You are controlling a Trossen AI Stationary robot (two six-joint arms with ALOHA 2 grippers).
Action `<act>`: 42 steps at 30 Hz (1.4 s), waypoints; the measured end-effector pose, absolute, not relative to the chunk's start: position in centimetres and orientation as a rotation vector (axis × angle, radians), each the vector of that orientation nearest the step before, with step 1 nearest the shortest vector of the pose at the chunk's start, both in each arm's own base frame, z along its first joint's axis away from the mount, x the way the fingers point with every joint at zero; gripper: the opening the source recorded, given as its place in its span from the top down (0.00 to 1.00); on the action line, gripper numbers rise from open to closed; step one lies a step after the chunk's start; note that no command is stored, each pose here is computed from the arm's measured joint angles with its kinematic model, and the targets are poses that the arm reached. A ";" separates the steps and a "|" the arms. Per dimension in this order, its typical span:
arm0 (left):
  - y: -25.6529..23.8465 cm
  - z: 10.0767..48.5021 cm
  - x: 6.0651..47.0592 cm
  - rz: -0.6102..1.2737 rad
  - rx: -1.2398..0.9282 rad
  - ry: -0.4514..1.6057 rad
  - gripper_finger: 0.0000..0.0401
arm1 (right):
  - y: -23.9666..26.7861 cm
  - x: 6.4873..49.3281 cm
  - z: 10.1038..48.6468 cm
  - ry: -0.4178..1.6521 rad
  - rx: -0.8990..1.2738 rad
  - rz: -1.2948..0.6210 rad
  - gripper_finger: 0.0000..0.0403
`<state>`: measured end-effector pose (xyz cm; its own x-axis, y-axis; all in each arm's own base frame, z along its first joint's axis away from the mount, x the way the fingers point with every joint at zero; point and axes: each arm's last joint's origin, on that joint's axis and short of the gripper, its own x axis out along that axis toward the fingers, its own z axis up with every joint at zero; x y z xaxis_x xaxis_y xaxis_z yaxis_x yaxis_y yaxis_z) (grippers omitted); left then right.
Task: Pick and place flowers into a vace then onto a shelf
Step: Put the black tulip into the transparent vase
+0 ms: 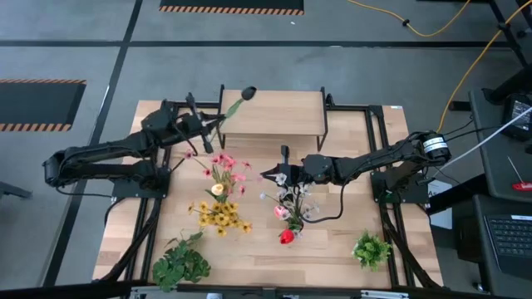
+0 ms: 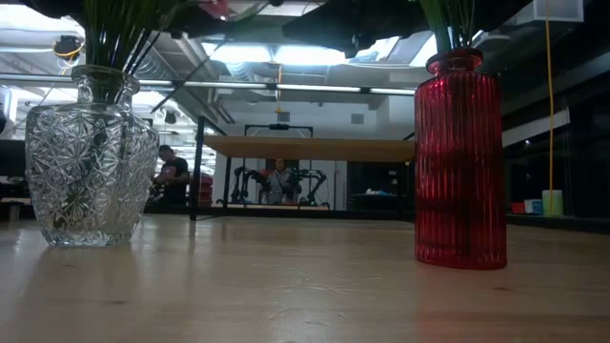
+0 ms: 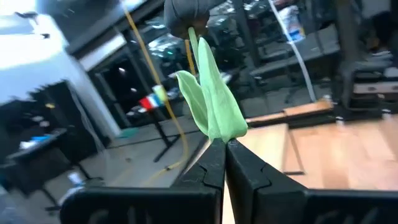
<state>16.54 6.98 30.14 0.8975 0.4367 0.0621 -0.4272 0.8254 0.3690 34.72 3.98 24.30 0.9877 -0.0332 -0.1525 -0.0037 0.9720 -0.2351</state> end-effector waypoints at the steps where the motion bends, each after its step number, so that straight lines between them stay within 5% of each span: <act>1: 6.9 30.3 16.3 0.473 0.395 0.020 0.99 | 4.0 34.7 24.3 0.156 -0.237 -0.015 0.99; 25: 5.2 32.8 11.1 0.651 0.465 -0.071 0.99 | 4.0 34.7 24.3 0.157 -0.233 -0.015 0.99; 42: 1.9 32.4 8.6 0.398 0.243 -0.136 0.99 | 4.0 34.7 24.3 0.157 -0.232 -0.015 0.99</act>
